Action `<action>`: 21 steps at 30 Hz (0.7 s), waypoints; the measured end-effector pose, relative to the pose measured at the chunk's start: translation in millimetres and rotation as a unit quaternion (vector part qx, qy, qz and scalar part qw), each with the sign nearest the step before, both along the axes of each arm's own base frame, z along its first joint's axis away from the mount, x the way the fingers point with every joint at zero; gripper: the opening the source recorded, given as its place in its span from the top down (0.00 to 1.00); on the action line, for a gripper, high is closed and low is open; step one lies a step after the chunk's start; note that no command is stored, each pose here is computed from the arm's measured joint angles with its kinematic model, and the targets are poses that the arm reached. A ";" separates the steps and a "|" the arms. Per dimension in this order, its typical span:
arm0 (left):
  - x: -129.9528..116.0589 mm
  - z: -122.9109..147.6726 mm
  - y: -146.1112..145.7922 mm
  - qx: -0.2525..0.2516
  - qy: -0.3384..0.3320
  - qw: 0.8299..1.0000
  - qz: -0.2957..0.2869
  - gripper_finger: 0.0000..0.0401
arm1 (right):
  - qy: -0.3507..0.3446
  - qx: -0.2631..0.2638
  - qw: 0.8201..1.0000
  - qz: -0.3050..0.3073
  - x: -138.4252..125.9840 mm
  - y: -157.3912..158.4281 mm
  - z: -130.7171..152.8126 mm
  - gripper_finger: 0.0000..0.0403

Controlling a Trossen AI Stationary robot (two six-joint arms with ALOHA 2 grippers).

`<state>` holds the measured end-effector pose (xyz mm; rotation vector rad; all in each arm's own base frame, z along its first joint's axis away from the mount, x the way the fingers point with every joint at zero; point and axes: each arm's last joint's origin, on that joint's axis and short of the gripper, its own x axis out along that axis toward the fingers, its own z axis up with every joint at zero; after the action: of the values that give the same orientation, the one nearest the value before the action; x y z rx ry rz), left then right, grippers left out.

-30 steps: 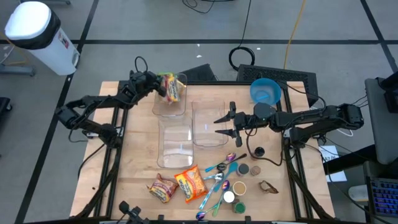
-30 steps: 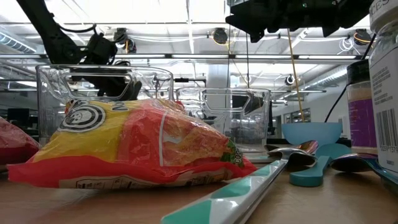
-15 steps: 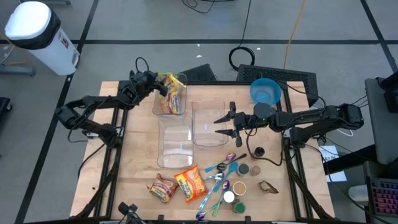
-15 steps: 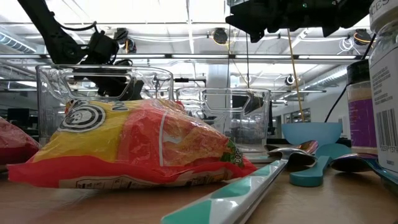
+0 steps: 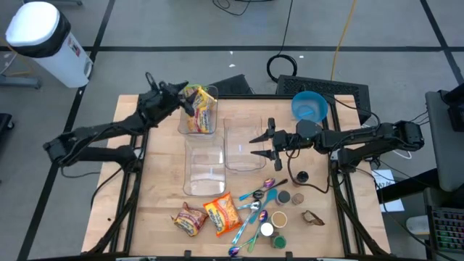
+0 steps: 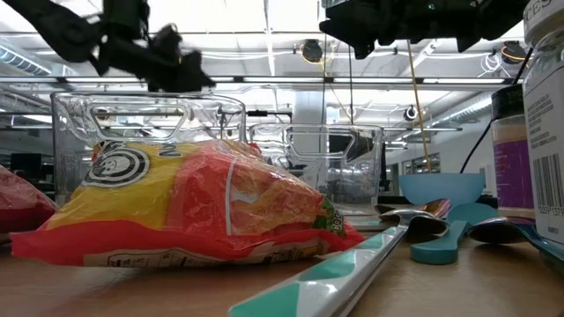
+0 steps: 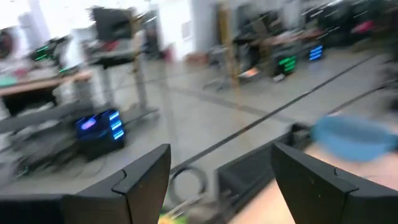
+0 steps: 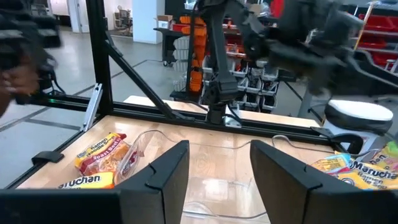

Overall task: Pick & Place Food Item
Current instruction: Put the red noodle pack into the top transparent bin

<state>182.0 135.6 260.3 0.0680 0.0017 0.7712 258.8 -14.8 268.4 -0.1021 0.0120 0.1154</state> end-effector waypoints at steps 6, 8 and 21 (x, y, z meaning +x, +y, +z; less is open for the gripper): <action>-2.8 22.0 -37.2 -0.004 -0.055 0.987 -0.150 0.30 | -0.001 0.000 1.000 -0.006 0.1 0.1 0.3 0.53; -4.7 27.4 -50.6 -0.022 -0.074 0.973 -0.220 0.30 | 0.002 0.014 1.000 -0.004 0.1 0.4 0.0 0.52; -21.5 65.3 -172.0 -0.284 0.116 0.873 -0.378 0.30 | 0.001 0.023 0.998 0.050 -0.7 28.4 1.4 0.51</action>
<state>160.5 -36.5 325.6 -0.3860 0.4096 -0.0529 258.0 13.6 269.8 -0.0557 0.0052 0.2156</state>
